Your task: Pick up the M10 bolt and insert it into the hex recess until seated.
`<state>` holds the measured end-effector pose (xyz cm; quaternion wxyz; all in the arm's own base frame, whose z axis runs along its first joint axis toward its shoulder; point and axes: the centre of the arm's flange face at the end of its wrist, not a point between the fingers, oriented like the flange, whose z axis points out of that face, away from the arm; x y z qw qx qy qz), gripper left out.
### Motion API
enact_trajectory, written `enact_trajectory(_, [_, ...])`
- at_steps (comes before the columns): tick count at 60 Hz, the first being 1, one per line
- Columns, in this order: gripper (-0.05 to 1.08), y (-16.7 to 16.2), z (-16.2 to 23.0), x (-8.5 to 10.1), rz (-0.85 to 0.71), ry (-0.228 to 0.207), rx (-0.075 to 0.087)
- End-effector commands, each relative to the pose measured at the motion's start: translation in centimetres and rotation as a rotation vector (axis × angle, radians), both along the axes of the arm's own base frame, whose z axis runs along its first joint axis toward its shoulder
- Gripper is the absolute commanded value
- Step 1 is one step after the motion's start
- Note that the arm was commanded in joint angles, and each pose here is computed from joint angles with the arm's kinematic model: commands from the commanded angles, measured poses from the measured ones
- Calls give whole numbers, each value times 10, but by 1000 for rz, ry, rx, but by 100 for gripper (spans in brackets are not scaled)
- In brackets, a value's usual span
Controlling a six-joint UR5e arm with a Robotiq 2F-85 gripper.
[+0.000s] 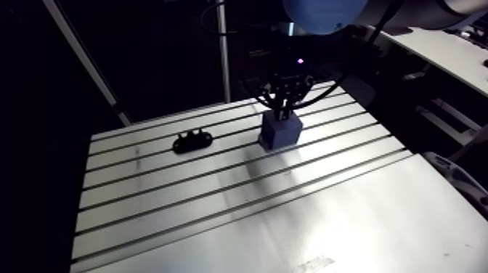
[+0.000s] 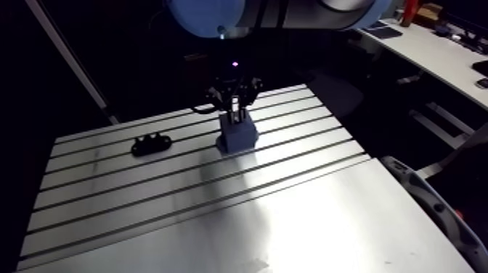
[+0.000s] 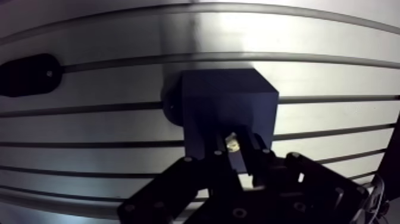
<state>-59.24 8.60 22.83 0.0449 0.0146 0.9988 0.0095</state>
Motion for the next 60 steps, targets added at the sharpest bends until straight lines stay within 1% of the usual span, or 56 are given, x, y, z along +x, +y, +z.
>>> enact_trajectory(1, [74,0,1,0,11,1,-2])
enact_trajectory(12, [74,-1,1,0,36,-2,-6])
enact_trajectory(16, [73,-2,1,1,68,-5,-11])
enact_trajectory(23, [73,-5,1,1,100,-6,-12])
enact_trajectory(24, [73,-5,1,0,124,-3,-14])
enact_trajectory(28, [73,-5,1,0,136,-3,-15])
enact_trajectory(29, [73,-5,1,0,148,-3,-18])
enact_trajectory(32, [73,-5,3,-1,157,-1,-18])
enact_trajectory(47, [73,-7,1,0,240,-4,-33])
enact_trajectory(49, [73,-7,1,0,240,-4,-33])
enact_trajectory(52, [73,-7,1,0,264,-3,-38])
enact_trajectory(60, [73,-7,0,0,309,-5,-43])
